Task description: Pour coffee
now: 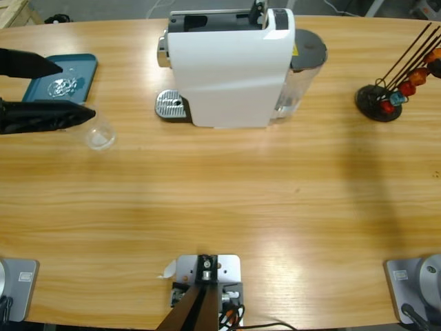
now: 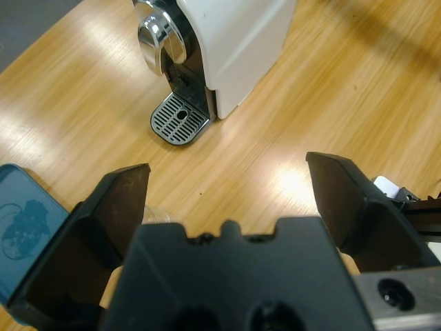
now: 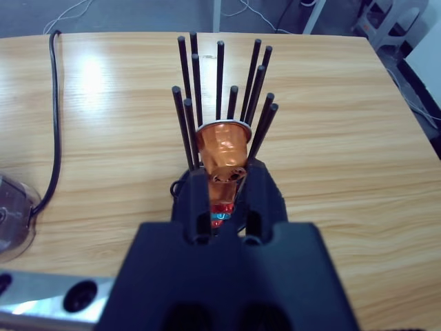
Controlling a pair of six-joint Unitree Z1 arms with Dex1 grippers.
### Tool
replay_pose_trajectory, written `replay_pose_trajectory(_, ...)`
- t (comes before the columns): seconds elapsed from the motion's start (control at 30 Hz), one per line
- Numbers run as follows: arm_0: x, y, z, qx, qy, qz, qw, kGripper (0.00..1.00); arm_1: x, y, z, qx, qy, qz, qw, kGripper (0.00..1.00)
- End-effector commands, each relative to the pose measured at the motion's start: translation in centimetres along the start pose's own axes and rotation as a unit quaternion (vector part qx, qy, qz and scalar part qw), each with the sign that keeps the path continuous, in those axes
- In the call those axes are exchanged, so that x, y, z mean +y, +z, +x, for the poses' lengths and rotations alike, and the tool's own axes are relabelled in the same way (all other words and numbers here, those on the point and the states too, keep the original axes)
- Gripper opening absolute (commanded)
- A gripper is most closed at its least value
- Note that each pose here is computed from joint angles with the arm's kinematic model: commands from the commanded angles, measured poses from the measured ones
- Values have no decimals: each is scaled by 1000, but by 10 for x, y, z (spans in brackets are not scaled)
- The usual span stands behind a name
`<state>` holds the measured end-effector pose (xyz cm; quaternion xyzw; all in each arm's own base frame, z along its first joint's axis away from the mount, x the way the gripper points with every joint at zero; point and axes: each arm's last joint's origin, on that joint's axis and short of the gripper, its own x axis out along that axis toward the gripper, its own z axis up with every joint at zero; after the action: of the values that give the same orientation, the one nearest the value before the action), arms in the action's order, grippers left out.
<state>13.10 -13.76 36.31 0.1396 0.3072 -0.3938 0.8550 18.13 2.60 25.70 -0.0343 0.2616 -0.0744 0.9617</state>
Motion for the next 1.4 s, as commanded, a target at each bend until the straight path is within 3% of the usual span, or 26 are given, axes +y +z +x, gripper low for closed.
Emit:
replay_pose_trajectory(0.03, -2, -13, -1, 4, -2, -3, 1000, 1000, -7, 8, -13, -16, -5, -2, 1000, 0)
replay_pose_trajectory(0.8, -2, -14, 5, 11, -5, -8, 1000, 1000, -17, 48, -47, -65, -15, -18, 998, 0)
replay_pose_trajectory(0.87, -2, -15, 5, 13, -5, -8, 1000, 1000, -16, 50, -53, -77, 5, -18, 997, 0)
replay_pose_trajectory(0.93, -2, -15, 5, 13, -5, -7, 1000, 1000, -9, 55, -63, -88, 70, -35, 993, 0)
replay_pose_trajectory(1.03, -2, -15, 5, 13, -5, -6, 1000, 1000, 11, 56, -72, -83, 211, -81, 971, 0)
replay_pose_trajectory(1.13, -2, -19, 1, 12, -5, -3, 1000, 1000, 33, 60, -84, -64, 336, -140, 929, 0)
replay_pose_trajectory(1.27, -3, -33, -11, 34, -1, 8, 999, 1000, 55, 76, -95, -62, 399, -184, 896, 0)
replay_pose_trajectory(1.4, -3, -46, -31, 36, 7, 18, 999, 1000, 89, 98, -99, -59, 514, -220, 827, 0)
